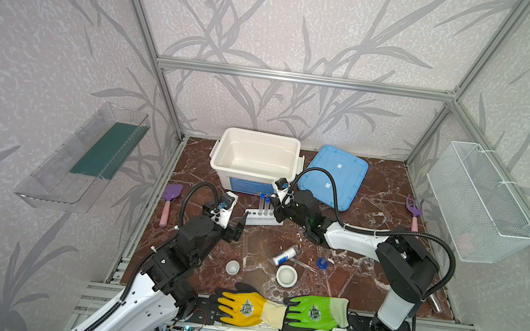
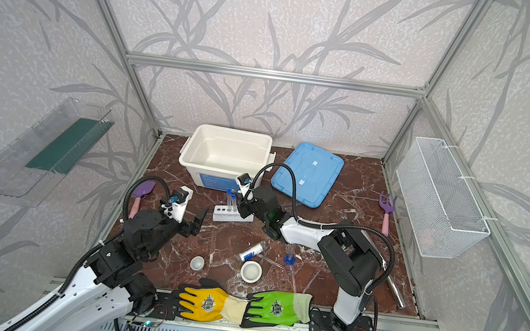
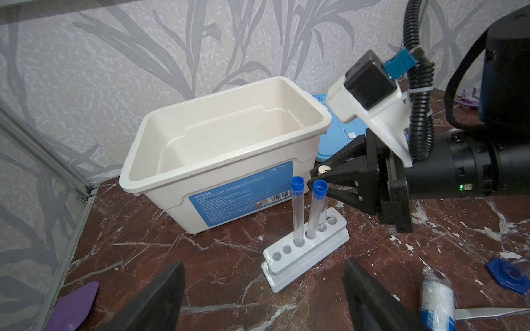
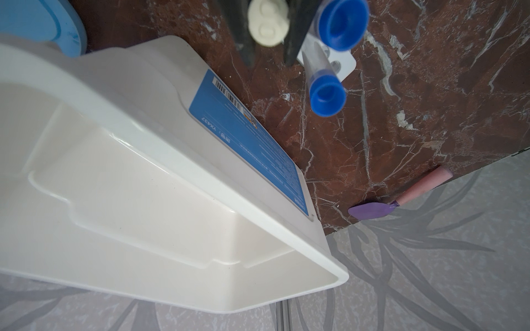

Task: Organize the chemistry lab equipment
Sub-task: 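Lower the stoppered tube with the right gripper into a hole of the white rack, then open the right gripper and withdraw while the left gripper reaches toward the blue-based cylinder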

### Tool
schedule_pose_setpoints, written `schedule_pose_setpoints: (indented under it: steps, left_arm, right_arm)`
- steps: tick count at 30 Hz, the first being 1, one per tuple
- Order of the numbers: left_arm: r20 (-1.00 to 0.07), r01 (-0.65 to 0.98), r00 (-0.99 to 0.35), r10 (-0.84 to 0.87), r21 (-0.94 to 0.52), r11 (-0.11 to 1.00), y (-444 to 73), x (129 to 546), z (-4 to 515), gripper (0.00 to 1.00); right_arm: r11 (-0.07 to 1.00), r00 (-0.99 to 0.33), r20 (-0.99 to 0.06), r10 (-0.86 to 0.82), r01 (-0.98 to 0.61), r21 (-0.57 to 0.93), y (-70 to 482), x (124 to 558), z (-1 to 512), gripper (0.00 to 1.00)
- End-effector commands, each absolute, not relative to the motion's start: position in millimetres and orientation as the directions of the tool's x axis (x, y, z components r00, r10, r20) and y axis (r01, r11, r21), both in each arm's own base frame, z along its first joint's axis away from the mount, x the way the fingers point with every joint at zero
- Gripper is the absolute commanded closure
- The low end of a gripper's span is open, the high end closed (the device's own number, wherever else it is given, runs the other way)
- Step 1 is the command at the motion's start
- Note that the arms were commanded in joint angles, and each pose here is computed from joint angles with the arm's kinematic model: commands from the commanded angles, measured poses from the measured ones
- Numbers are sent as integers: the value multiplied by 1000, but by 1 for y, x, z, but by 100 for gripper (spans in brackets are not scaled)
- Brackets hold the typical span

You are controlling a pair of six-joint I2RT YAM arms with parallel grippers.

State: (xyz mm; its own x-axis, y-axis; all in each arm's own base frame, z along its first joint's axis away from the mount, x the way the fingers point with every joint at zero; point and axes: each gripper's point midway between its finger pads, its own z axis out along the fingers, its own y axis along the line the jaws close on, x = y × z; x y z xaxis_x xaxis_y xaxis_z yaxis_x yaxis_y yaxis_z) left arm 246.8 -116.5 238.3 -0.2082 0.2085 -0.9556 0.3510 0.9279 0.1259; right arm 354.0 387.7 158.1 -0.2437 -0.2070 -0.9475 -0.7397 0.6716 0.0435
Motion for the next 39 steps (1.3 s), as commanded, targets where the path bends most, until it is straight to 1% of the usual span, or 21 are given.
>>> schedule_pose_setpoints:
  steps: [1,4,13,14,15,18,23,28,34,39]
  left_arm:
    - [-957,358,-202,210,127,925,-118,248,239,14]
    - [-958,361,-199,208,126,924,-119,247,240,14]
    - [-959,372,-194,204,121,920,-120,246,242,14]
    - [-959,375,-195,205,120,919,-120,245,242,14]
    - [-960,375,-193,203,120,919,-120,245,243,14]
    - [-955,400,-206,215,118,909,-124,243,241,14]
    - [-946,519,-237,221,69,852,-145,232,233,14]
    - [-918,578,-287,272,61,814,-153,224,224,14]
    - [-884,651,-327,334,46,758,-156,204,211,14]
    - [-846,694,-339,411,70,716,-156,194,200,15]
  right_arm:
    - [682,-230,-954,-193,-730,38,385,354,167,79]
    - [683,-218,-956,-195,-730,27,383,353,173,74]
    - [686,-200,-961,-190,-727,16,379,351,188,65]
    - [688,-200,-960,-195,-726,12,378,351,188,65]
    - [688,-178,-968,-180,-726,6,376,349,203,64]
    - [689,-152,-971,-184,-725,-17,371,347,218,64]
    - [691,-107,-976,-191,-721,-56,358,337,247,64]
    - [705,-85,-974,-209,-703,-90,335,324,268,64]
    - [732,-108,-970,-219,-675,-90,304,308,275,63]
    - [749,-136,-965,-224,-658,-81,283,297,270,63]
